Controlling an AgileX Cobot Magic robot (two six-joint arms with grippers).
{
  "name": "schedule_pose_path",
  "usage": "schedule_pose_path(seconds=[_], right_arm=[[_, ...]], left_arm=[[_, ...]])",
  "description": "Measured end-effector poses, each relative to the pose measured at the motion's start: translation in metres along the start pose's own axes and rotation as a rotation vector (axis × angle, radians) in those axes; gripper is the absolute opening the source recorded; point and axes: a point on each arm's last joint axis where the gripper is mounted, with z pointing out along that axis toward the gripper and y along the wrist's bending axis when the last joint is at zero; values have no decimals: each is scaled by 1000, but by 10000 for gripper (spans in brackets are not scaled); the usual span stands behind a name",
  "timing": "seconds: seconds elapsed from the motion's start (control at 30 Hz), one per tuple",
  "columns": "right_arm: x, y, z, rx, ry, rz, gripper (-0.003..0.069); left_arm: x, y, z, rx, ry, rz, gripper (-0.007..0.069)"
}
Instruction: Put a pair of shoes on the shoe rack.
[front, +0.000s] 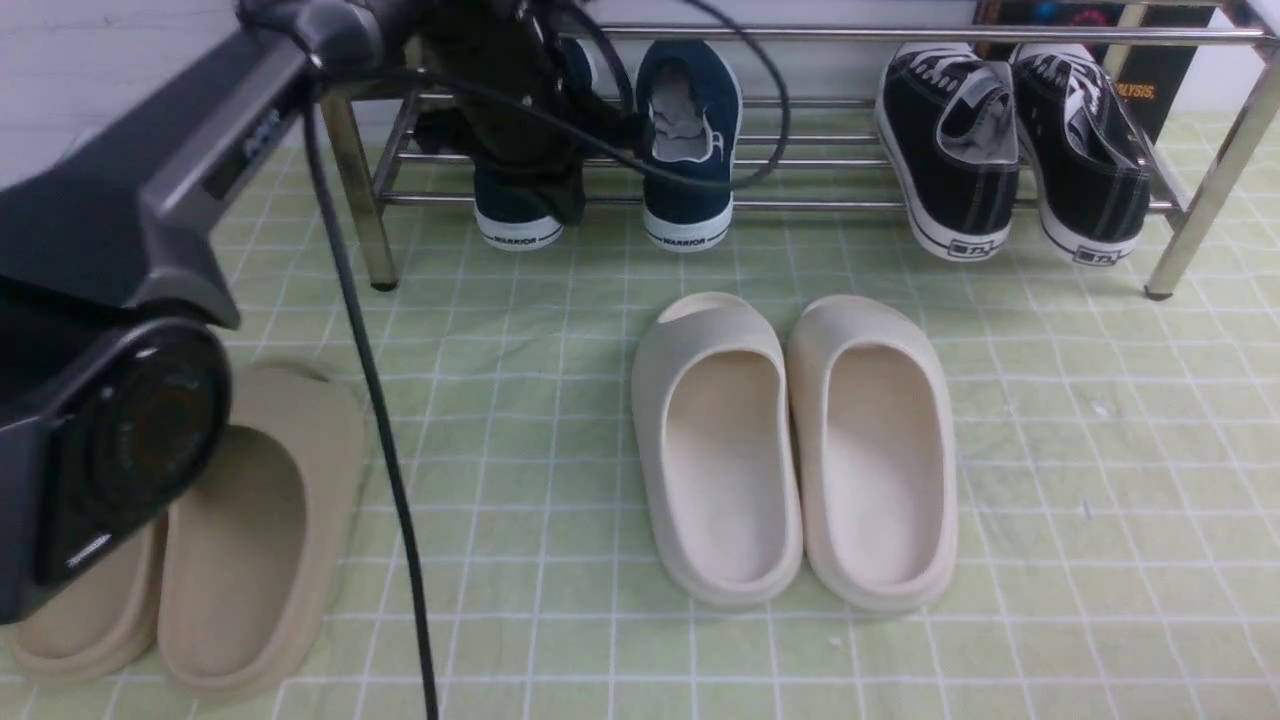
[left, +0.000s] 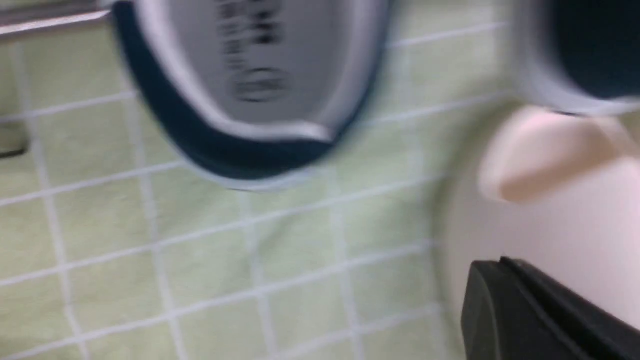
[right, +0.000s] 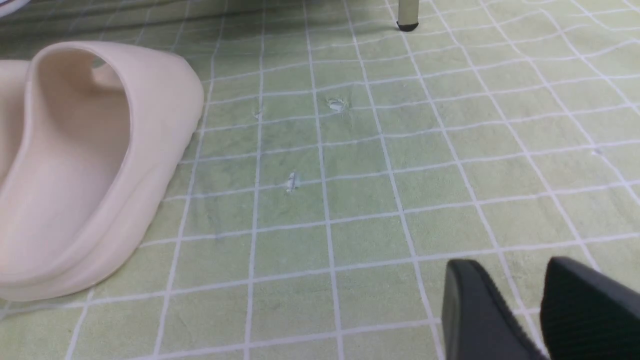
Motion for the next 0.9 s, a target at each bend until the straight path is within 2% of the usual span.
schedule_pose_path(seconds=[0.03,0.07,0.2,0.27,0.3,0.33,0.4,0.47,0.53,0.57,0.6,0.73,0.77,0.8,0.83,0.9], right_arm=[[0,0,0,0,0,0,239],[0,0,0,0,0,0,239],[0,0,0,0,0,0,239],[0,0,0,0,0,0,239],[0,0,0,0,0,0,239],[0,0,0,0,0,0,239],[0,0,0,0,0,0,239],[0,0,0,0,0,0,239],[0,0,0,0,0,0,239],[0,0,0,0,0,0,239],[0,0,0,0,0,0,239],[0,0,0,0,0,0,239],[0,0,0,0,0,0,239],[0,0,0,0,0,0,239],[0,0,0,0,0,0,239],[0,0,0,0,0,0,239]], left_arm=[[0,-1,-4,4,-5,8,-13],[4,-8,-42,26,-55,34,-13],[27,-17,-120,27,-146,93,-13],[37,-17,-138,24,-159,102,-13],[60,-16,-168,21,-188,114,-13],[60,-16,-168,21,-188,115,-13],[93,-12,-202,16,-318,106,-13],[108,-11,-215,14,-402,103,-13],[142,-9,-239,17,-618,101,-13],[147,-7,-235,16,-616,97,-13],[172,-4,-240,19,-727,89,-13],[238,10,-232,13,-948,73,-13],[242,10,-231,13,-957,72,-13],[268,16,-221,9,-1005,68,-13],[271,17,-220,9,-1010,67,-13],[307,26,-199,2,-1022,62,-13]])
